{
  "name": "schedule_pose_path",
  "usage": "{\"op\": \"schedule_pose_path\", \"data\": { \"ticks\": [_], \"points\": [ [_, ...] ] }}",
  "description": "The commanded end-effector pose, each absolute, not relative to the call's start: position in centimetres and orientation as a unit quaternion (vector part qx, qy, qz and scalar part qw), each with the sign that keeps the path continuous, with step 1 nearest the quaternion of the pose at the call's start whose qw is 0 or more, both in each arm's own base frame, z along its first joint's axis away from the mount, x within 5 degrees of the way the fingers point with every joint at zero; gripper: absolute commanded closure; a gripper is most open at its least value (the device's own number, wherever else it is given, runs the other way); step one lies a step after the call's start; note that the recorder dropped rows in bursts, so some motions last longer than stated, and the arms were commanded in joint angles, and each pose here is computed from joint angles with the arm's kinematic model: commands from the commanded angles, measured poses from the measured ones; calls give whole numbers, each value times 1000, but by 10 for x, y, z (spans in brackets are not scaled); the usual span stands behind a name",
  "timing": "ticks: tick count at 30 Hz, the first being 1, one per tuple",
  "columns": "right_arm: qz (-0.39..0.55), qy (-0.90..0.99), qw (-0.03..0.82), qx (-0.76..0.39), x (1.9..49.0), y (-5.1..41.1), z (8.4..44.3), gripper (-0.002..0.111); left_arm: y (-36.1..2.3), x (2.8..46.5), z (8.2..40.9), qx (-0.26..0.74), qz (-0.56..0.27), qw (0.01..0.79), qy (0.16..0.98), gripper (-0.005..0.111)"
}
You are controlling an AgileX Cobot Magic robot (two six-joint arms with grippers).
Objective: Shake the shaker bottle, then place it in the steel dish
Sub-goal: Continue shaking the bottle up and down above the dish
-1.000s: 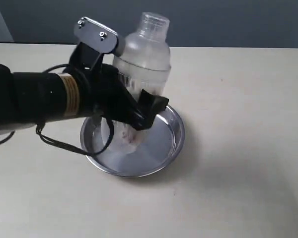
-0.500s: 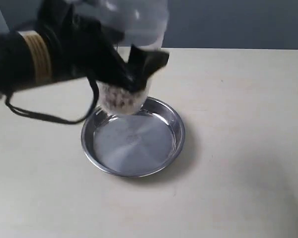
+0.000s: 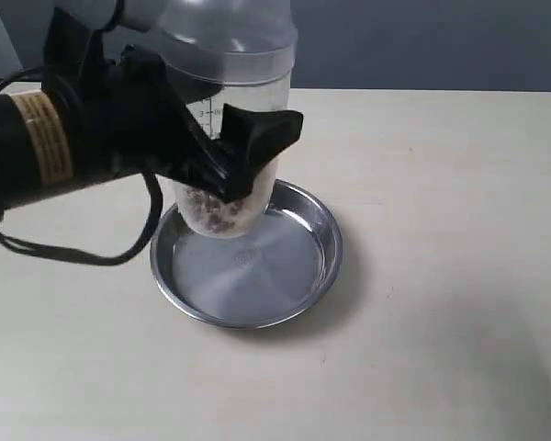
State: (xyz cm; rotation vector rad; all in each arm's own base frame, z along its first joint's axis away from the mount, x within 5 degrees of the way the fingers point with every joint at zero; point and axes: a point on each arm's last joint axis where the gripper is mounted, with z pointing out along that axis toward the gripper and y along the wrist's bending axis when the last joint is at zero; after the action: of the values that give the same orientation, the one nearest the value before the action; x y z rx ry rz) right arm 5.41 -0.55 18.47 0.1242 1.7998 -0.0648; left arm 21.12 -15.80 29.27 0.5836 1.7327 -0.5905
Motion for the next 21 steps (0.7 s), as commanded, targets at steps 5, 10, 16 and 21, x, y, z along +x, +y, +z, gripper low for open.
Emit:
{"op": "schedule_pose_path", "data": {
  "ticks": [5, 10, 16, 21],
  "points": [
    [-31, 778, 625, 54, 54, -6, 186, 109, -143, 212, 327, 217, -269, 730, 589, 106],
    [-31, 778, 625, 54, 54, -6, 186, 109, -138, 231, 270, 187, -215, 625, 727, 106],
    [-31, 778, 625, 54, 54, -6, 186, 109, -143, 232, 294, 131, -309, 708, 621, 106],
    [-31, 778, 625, 54, 54, -6, 186, 109, -144, 240, 346, 173, -234, 686, 667, 106]
  ]
}}
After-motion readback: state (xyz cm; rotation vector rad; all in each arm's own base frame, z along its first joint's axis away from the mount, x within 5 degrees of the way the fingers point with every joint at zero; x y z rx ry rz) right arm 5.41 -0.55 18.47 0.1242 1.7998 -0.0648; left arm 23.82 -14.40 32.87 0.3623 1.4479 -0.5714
